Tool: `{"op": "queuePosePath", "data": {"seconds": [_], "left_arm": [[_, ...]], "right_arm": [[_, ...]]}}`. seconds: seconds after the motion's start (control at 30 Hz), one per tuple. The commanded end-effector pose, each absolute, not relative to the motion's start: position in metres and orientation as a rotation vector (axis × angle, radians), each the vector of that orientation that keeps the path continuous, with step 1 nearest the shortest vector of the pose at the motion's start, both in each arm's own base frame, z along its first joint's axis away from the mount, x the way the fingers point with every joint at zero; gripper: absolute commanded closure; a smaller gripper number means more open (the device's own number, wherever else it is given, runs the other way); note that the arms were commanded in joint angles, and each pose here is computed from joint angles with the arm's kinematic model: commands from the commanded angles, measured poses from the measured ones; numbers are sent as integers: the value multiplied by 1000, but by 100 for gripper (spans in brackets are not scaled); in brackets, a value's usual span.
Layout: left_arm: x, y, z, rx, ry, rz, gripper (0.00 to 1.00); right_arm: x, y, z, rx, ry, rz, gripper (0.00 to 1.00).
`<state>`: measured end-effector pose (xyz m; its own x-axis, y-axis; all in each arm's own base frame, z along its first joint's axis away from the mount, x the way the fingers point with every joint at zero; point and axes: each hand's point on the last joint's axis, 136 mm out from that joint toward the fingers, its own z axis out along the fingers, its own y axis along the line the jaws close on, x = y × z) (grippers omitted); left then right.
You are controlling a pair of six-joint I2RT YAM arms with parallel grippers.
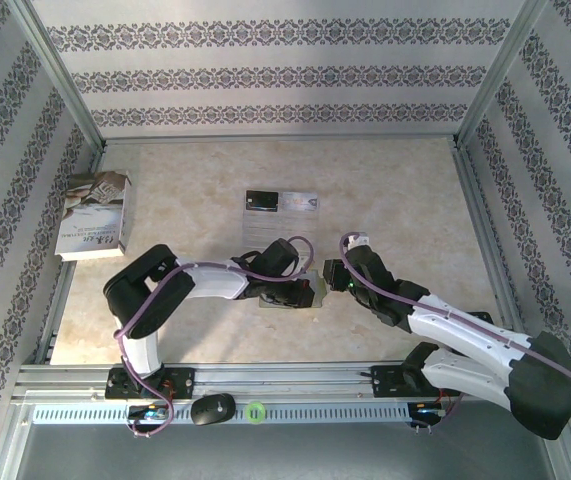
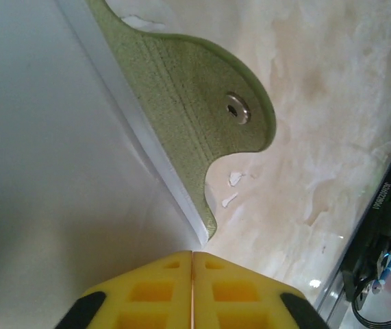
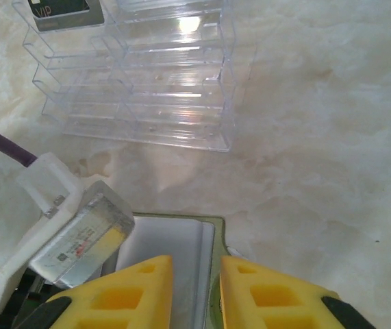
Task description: Take the credit cards out of the card holder
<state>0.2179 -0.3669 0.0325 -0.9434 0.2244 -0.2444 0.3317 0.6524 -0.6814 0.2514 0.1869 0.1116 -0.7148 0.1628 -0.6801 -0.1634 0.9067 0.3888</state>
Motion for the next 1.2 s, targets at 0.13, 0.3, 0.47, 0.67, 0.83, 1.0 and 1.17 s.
{"op": "queuePosePath", "data": {"seconds": [0.13,0.3,0.47,0.67,0.83,1.0,1.17], "left_arm": [[239,-340,110,391,2445,-1169,80],[249,-280,107,259,2463,-945,77],[246,-252,80,211,2543,-863,75],[244,-250,59,213,2595,-835,75],[243,-254,51,222,2609,-850,70],[245,-249,52,271,2591,-750,61],[241,-254,52,341,2583,-670,56]], "right_arm": [[249,214,108,-84,2351,679,73],[238,256,102,-251,2408,821,74],[227,284,84,-336,2474,869,77],[217,276,45,-249,2608,786,86],[210,256,17,-180,2674,626,91],[212,258,22,-203,2641,570,89],[221,269,54,-260,2533,626,81]]}}
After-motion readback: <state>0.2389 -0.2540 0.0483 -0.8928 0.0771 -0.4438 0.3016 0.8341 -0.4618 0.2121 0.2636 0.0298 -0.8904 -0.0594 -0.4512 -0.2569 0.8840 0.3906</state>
